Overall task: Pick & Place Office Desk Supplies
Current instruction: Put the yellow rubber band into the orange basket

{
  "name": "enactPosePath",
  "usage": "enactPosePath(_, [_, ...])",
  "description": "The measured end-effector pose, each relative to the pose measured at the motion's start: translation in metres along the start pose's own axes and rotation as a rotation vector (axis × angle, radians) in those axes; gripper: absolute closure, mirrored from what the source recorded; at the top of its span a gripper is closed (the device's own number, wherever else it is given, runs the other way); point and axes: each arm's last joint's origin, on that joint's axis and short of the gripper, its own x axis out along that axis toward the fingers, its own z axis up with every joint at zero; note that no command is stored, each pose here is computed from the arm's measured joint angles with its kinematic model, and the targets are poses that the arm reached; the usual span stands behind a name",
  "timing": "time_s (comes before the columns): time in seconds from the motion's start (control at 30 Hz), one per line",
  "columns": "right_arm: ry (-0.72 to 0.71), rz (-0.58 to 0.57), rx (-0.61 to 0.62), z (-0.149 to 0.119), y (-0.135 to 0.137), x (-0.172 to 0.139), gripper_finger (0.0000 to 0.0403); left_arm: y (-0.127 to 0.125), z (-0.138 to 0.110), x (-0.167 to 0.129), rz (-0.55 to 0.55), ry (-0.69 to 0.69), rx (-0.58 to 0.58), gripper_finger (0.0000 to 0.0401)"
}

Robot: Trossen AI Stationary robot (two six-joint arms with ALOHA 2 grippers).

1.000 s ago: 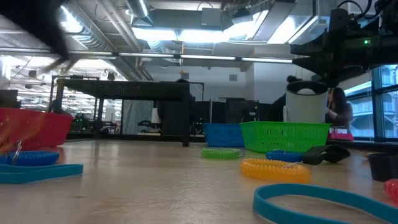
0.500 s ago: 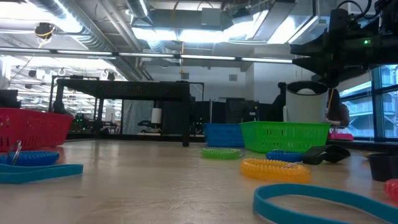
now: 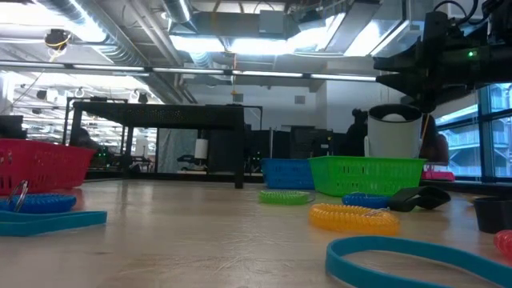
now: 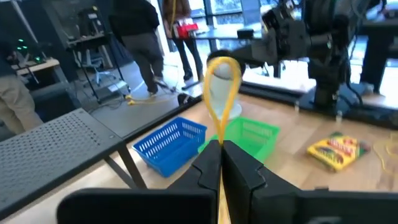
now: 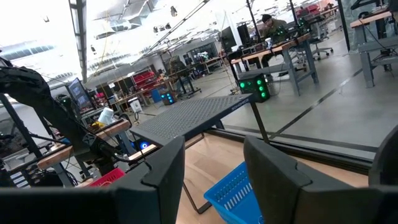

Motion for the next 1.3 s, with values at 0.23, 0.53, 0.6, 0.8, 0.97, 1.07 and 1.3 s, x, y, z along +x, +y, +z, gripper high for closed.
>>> enactPosePath(0.23, [0.000, 0.000, 0.000, 0.000, 0.000, 0.000, 0.0237, -0.001, -0.002, 0.002, -0.036, 0.083, 0.048, 0.0398])
enactPosePath(0.53, [0.000, 0.000, 0.000, 0.000, 0.000, 0.000, 0.0237, 0.011, 0.009, -0.013, -0.119, 0.158, 0.142, 0.0398])
enactPosePath(0.6, [0.000, 0.000, 0.000, 0.000, 0.000, 0.000, 0.0237, 0.024, 0.021, -0.018, -0.158, 0.217, 0.133, 0.0398])
enactPosePath(0.8, [0.001, 0.000, -0.001, 0.000, 0.000, 0.000, 0.0237, 0.073, 0.046, -0.028, -0.202, 0.485, 0.021, 0.0398])
enactPosePath(0.97, [0.003, -0.001, -0.002, 0.000, 0.000, 0.000, 0.0237, 0.104, 0.038, -0.034, -0.026, 0.747, 0.010, 0.0398])
enactPosePath(1.07, [0.004, -0.001, -0.002, 0.000, 0.000, 0.000, 0.0237, 0.105, 0.023, -0.035, -0.042, 0.776, 0.028, 0.0398])
enactPosePath(1.3, [0.009, 0.000, -0.005, -0.001, 0.000, 0.000, 0.0237, 0.124, -0.023, -0.028, 0.147, 0.897, 0.096, 0.0398])
